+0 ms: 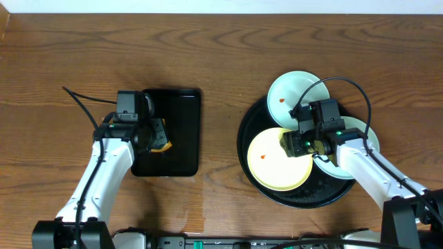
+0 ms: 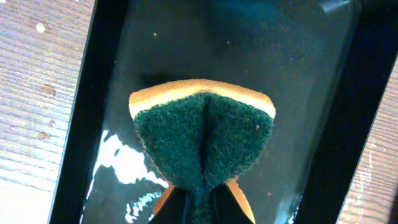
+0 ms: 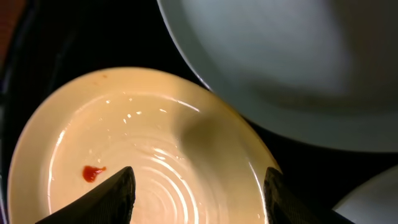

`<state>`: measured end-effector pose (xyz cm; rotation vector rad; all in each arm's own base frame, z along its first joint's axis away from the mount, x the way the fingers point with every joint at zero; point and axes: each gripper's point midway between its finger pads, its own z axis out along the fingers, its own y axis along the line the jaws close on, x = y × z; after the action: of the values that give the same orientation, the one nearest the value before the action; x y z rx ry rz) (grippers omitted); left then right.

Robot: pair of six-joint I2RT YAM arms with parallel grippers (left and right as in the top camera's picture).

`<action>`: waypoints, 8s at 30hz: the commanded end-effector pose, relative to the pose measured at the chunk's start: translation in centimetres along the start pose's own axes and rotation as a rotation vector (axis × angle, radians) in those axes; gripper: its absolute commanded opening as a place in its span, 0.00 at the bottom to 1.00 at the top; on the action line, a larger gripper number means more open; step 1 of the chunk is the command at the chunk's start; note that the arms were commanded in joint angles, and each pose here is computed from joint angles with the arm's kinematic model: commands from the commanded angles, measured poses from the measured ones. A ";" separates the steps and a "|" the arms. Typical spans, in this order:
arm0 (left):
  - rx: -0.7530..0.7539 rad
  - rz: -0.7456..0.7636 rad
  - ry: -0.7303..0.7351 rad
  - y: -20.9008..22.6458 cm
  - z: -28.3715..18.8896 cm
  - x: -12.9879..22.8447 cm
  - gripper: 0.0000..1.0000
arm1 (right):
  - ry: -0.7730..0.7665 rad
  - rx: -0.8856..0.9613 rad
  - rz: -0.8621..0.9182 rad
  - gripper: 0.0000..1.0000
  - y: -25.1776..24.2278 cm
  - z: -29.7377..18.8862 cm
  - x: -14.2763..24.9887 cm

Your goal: Clean dirty plates on tray and stack at the side

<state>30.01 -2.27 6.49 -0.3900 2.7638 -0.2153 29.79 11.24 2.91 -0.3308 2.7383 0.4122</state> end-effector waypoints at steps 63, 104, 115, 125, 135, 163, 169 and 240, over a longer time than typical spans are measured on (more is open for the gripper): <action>0.129 0.121 -0.221 -3.2 -3.8 -5.0 0.07 | 0.145 0.150 0.108 0.12 -2.6 0.4 2.8; 0.198 0.075 -0.085 -4.0 -3.2 -2.1 0.08 | 0.145 0.150 0.108 0.01 -2.6 0.4 2.8; 0.219 0.078 -0.084 -4.4 -3.3 -2.1 0.07 | 0.142 0.150 0.107 0.01 -2.6 0.4 2.7; 0.335 -0.142 -0.023 -6.2 -3.8 -1.7 0.08 | 0.145 0.150 0.108 0.01 -2.6 0.4 2.8; 0.351 -0.258 -0.007 -6.5 -3.9 -1.9 0.08 | 0.149 0.150 0.109 0.01 -2.6 0.4 2.9; 0.356 -0.228 -0.014 -6.6 -3.8 -2.0 0.07 | 0.152 0.154 0.106 0.01 -2.6 0.4 3.0; 0.364 -0.223 -0.033 -6.7 -3.9 -2.5 0.07 | 0.153 0.154 0.106 0.01 -2.6 0.4 3.0; 0.391 0.118 0.320 -26.1 7.3 11.1 0.07 | 0.159 0.155 0.107 0.01 -2.6 0.3 3.1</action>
<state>28.62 -32.11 2.07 -0.0542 2.9078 -0.8851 28.00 8.36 1.03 -0.1889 2.9155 0.2129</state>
